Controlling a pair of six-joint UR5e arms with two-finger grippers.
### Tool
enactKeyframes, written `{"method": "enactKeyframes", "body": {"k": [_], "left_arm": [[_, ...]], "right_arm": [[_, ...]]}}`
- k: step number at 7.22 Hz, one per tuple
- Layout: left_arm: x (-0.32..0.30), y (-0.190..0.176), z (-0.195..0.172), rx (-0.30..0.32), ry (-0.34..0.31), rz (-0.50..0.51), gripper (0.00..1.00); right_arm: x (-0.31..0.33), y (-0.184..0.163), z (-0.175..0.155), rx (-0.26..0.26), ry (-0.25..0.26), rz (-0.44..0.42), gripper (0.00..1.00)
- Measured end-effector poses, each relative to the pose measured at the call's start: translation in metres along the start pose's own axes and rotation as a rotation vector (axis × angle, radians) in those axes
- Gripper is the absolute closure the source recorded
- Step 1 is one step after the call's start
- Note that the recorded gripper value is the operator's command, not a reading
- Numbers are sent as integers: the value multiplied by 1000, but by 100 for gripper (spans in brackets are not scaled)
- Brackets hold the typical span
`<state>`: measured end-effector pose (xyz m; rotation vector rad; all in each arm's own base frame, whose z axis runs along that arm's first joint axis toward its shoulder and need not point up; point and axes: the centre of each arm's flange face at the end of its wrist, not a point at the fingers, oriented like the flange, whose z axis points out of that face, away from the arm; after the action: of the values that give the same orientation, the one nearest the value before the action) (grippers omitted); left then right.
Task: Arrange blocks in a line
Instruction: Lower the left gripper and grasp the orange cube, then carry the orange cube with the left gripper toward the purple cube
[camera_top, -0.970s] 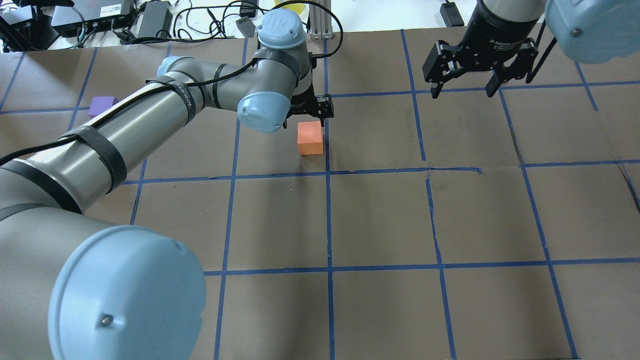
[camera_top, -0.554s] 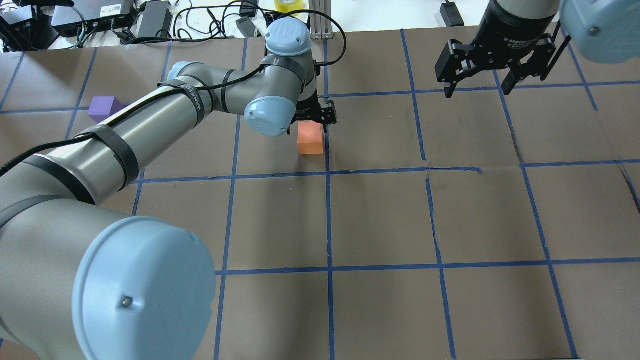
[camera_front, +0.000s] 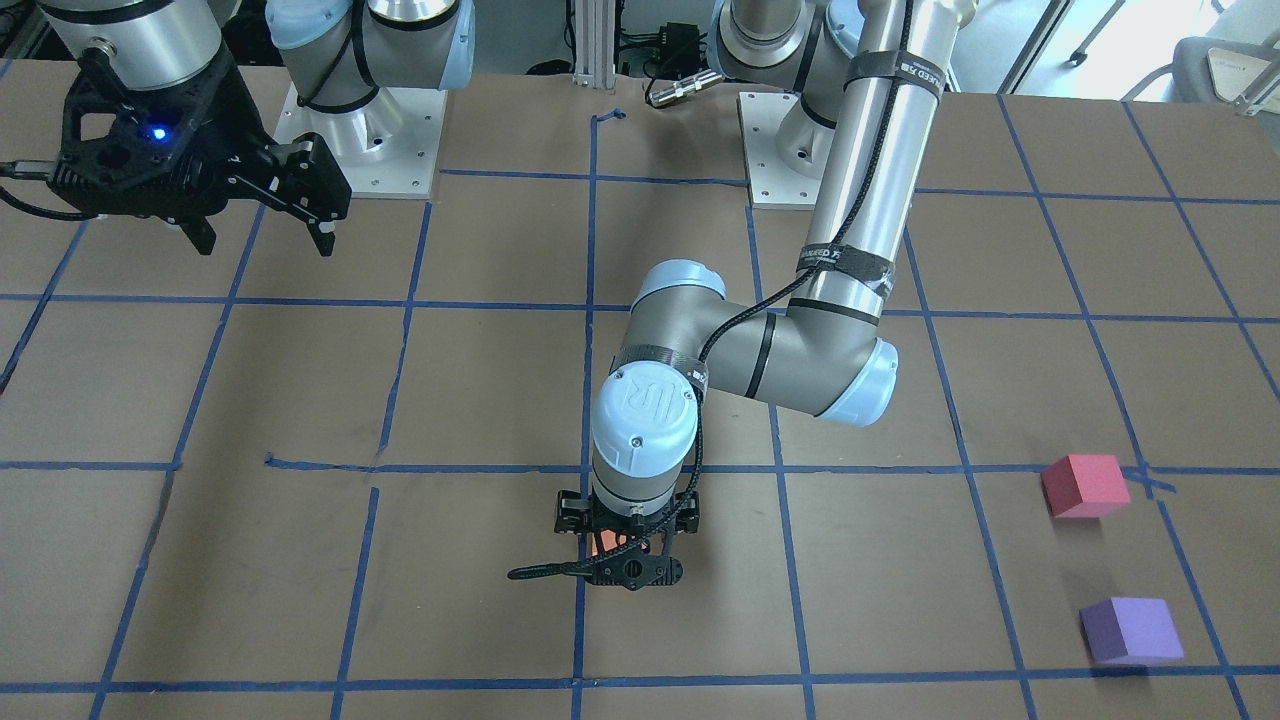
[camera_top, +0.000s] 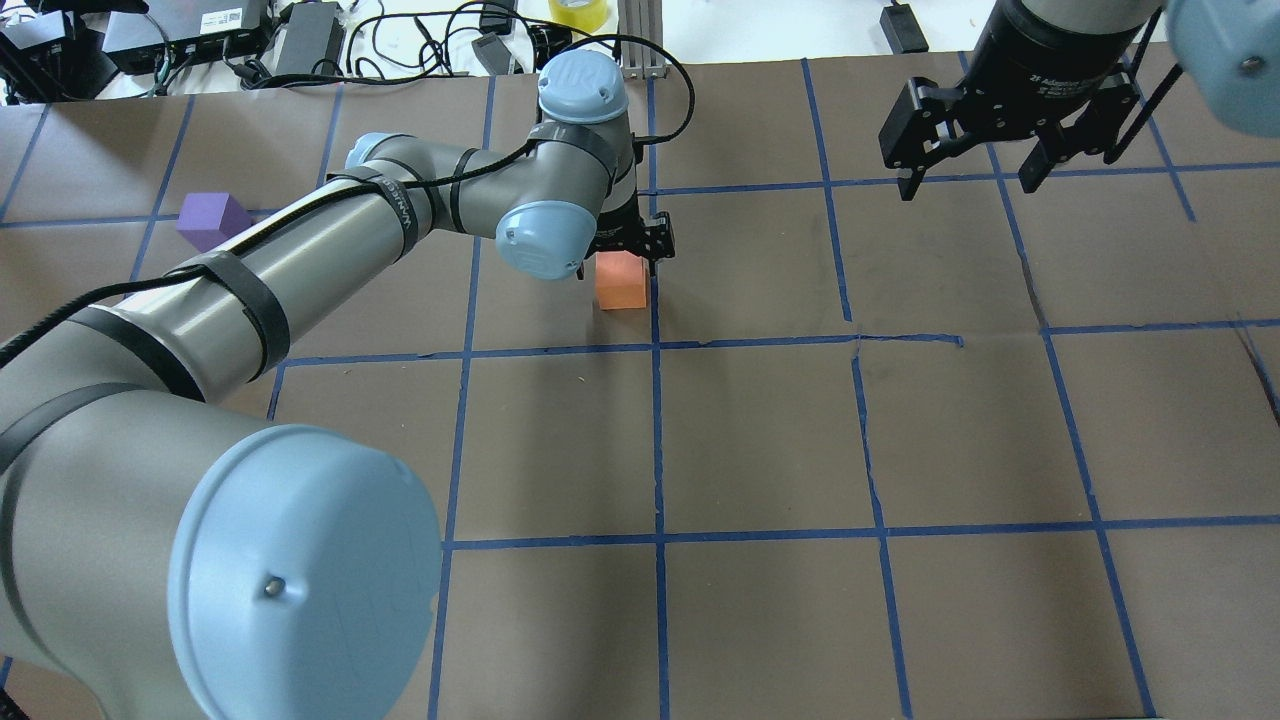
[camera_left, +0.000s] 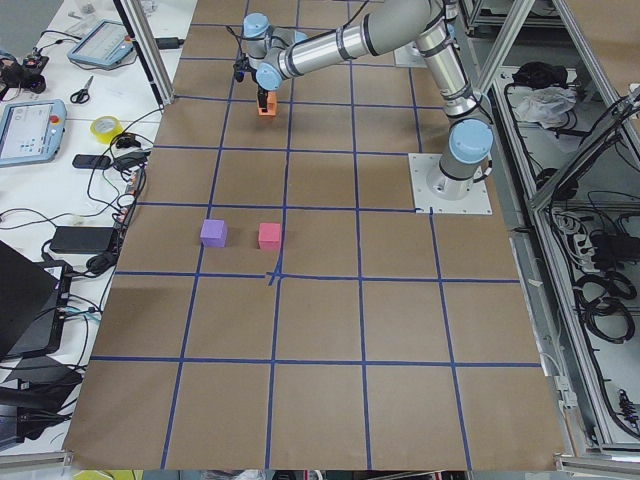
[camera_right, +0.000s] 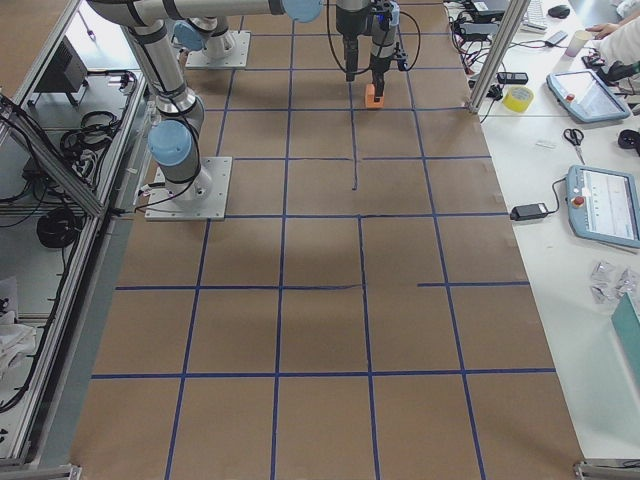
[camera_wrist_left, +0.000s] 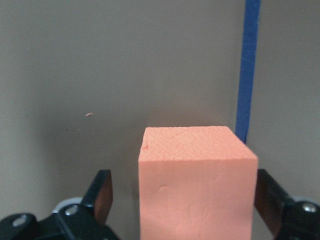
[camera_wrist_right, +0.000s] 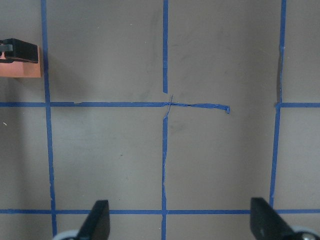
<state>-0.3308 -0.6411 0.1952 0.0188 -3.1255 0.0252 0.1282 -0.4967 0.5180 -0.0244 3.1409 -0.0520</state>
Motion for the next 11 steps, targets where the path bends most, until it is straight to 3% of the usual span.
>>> {"method": "enactKeyframes", "body": {"k": [2,5,7,8,9,10,11], "left_arm": [[2,2,1,-4,0,-19,70],[9,9,-2,-4,-4,-24,70],[3,9,-17,10,-10,7,75],[-21,0,-25,1,-21,-7,77],[-63,-14,-37,-14,-36,-59,93],[-108,-26,-58,-2,-39,-95,100],[-160,-37,-77,14,-41,-107,100]], "right_arm": [[-2,6,0,-19,-22,2,0],[-2,13,3,-36,-20,6,0],[-2,19,3,-43,-20,8,0],[-3,20,2,-42,-21,10,0],[-3,20,2,-42,-21,10,0],[-3,21,2,-41,-23,11,0],[-4,21,1,-38,-29,15,0]]}}
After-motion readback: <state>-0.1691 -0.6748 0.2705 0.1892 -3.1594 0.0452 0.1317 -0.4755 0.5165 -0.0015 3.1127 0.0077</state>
